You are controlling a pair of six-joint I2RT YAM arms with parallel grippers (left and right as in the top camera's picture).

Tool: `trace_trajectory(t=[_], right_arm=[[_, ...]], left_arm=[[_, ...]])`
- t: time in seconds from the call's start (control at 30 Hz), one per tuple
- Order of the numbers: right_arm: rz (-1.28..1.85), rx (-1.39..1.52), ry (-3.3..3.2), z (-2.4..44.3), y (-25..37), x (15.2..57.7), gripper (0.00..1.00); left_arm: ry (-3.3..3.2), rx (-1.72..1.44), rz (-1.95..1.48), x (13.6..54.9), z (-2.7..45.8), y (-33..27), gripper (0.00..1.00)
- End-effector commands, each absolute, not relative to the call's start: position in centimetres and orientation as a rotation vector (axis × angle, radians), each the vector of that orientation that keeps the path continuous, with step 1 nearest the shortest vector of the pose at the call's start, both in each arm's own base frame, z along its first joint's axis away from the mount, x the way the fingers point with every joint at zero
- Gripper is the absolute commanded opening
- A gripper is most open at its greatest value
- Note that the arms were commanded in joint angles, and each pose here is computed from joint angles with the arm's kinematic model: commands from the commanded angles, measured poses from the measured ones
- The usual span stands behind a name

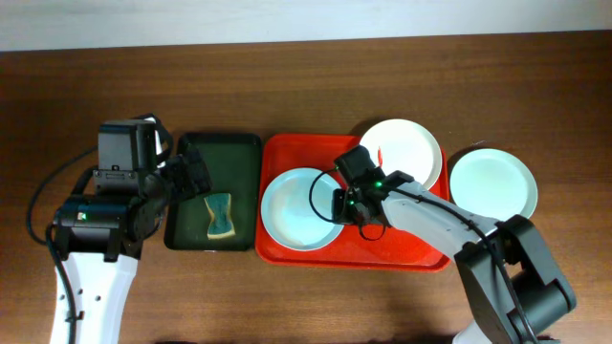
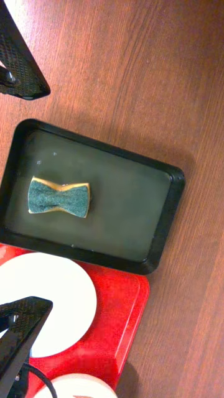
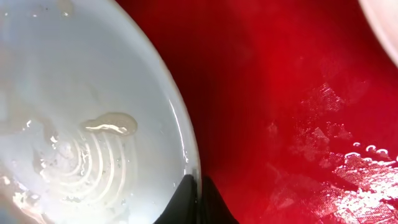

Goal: Clean dirty plates on tray and stack at the side
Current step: 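Return the sponge to the black tray and release it with the left gripper, then lift the pale green plate with the right gripper and tilt it upward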

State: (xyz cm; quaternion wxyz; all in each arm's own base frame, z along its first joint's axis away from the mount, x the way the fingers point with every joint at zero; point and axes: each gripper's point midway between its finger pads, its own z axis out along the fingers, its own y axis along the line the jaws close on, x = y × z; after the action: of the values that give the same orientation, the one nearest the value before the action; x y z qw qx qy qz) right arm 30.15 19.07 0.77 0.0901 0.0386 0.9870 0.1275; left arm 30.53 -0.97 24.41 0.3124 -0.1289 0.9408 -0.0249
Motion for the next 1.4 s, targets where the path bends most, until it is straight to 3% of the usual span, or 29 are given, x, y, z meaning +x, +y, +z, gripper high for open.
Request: trace_trajectory(t=[0.0,0.27,0.93,1.37], right_arm=[[0.502,0.036,2.876,4.7,19.2,31.4,0.04],[0.491,0.029,2.691,13.0,18.3,33.1,0.04],[0.252,-0.03,2.234,14.8,27.0,38.4,0.04],[-0.048,-0.507,1.745,22.1,32.2,40.5,0.04]], left_arm=[[2.459,-0.355,-0.081,30.4,25.1,-1.0,0.99],[2.459,-0.355,-0.08,30.4,25.1,-1.0,0.99],[2.46,-0.355,-0.08,30.4,25.1,-1.0,0.99],[2.46,-0.355,-0.08,30.4,25.1,-1.0,0.99]])
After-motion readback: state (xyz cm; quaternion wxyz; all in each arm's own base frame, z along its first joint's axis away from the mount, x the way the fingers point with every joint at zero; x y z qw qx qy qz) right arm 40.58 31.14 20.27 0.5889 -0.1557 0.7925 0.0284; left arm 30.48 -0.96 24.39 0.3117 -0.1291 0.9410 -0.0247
